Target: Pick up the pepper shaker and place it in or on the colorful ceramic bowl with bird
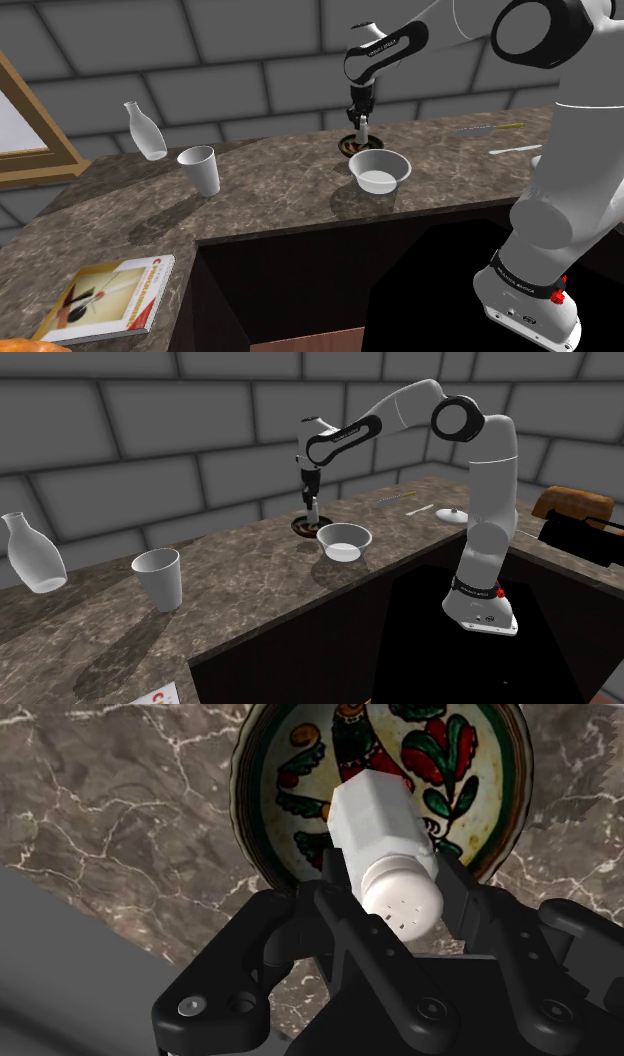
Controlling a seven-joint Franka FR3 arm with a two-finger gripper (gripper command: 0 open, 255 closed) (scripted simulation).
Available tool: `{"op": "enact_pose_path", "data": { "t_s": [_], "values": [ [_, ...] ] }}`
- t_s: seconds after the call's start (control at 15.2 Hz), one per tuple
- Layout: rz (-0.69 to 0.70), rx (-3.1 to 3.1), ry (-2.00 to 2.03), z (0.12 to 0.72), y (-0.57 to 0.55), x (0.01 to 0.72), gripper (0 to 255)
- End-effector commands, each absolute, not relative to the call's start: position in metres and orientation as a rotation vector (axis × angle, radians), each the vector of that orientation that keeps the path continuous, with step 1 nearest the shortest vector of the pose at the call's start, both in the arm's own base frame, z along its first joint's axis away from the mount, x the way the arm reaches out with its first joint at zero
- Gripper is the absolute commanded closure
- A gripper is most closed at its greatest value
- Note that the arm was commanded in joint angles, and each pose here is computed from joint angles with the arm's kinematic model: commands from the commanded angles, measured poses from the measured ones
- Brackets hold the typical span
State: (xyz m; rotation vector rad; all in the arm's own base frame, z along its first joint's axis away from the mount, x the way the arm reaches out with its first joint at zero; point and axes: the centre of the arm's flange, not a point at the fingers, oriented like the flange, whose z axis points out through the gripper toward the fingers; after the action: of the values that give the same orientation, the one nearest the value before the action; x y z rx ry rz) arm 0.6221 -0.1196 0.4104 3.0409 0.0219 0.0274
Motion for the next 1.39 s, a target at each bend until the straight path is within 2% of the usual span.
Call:
{"op": "enact_pose_path", "data": {
  "t_s": [0.0,0.53,0.59,0.92,1.19,1.32],
  "values": [
    [0.028,3.041,0.022,0.401,-0.119,0.622,255],
    [0.028,3.041,0.022,0.401,-0.119,0.622,255],
    [0.028,3.041,0.022,0.401,-0.119,0.622,0],
    [0.028,3.041,0.022,0.401,-0.119,0.622,0],
    [0.028,3.041,0.022,0.451,-0.114,0.621,0],
    [0.028,3.041,0.022,0.451,-0.114,0.621,0]
  ]
}}
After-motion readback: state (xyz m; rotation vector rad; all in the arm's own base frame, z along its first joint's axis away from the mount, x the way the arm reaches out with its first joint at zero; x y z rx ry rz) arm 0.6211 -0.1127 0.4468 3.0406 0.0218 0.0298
